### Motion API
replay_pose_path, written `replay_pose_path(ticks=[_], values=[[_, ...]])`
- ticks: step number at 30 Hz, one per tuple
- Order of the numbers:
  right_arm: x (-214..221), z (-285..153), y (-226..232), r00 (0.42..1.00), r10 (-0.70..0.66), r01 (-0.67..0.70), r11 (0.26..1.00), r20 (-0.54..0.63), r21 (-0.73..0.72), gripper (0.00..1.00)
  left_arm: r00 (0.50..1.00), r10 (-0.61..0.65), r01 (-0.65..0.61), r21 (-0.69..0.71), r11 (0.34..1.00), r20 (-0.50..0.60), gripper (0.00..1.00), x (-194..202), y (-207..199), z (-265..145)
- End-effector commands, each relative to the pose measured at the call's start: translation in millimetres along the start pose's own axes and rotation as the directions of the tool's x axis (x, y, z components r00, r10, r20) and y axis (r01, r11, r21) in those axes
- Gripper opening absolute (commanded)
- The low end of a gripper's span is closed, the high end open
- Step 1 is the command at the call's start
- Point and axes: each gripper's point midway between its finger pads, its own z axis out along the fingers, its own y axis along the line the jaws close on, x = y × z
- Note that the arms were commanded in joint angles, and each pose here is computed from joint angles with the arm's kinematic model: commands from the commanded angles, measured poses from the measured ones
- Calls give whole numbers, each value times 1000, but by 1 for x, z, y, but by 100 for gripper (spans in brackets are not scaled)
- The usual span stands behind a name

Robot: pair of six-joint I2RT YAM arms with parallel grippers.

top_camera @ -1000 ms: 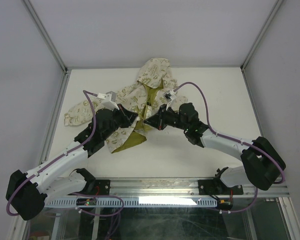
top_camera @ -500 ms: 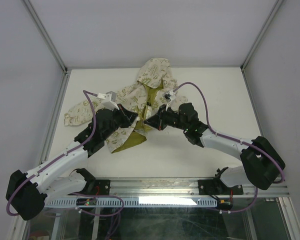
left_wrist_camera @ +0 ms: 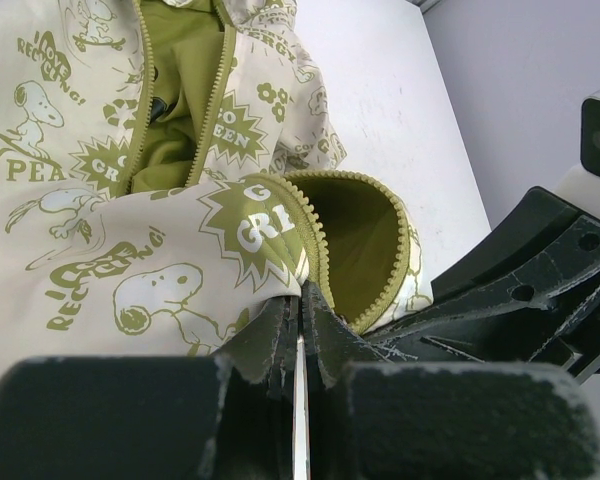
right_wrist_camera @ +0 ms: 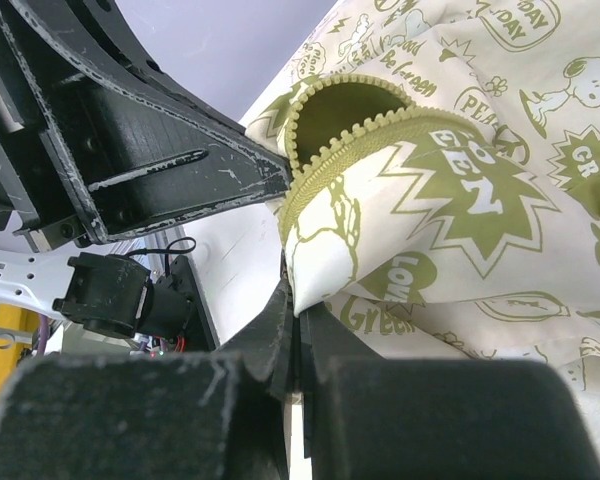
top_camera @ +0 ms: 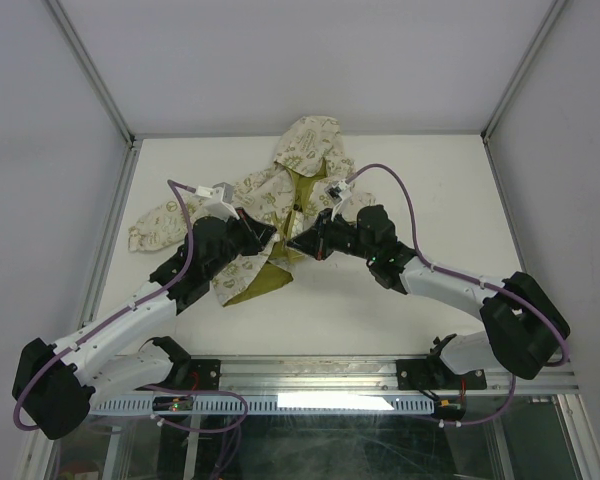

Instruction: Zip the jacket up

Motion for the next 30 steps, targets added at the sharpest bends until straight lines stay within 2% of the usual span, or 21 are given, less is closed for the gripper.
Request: replay_pose_path(ticks=[1, 12, 22, 24, 30], values=[[-36, 7, 18, 993, -55, 58, 998, 101, -33, 0, 998, 4, -8, 67, 998, 60, 0, -23, -25, -3], [-44, 10, 17, 994, -40, 42, 999, 104, -12, 0, 999, 10, -14, 64, 998, 52, 0, -18, -21, -7], [-29, 9, 19, 1000, 29, -29, 999, -1, 38, 0, 991, 50, -51, 5, 999, 127, 0, -36, -16, -5], [-25, 7, 19, 997, 73, -73, 996, -9, 51, 0, 987, 59, -61, 5, 998, 148, 0, -39, -18, -4], [-16, 2, 21, 997, 76, -76, 997, 0, 25, 0, 976, 91, -93, 1, 996, 197, 0, -41, -27, -6]])
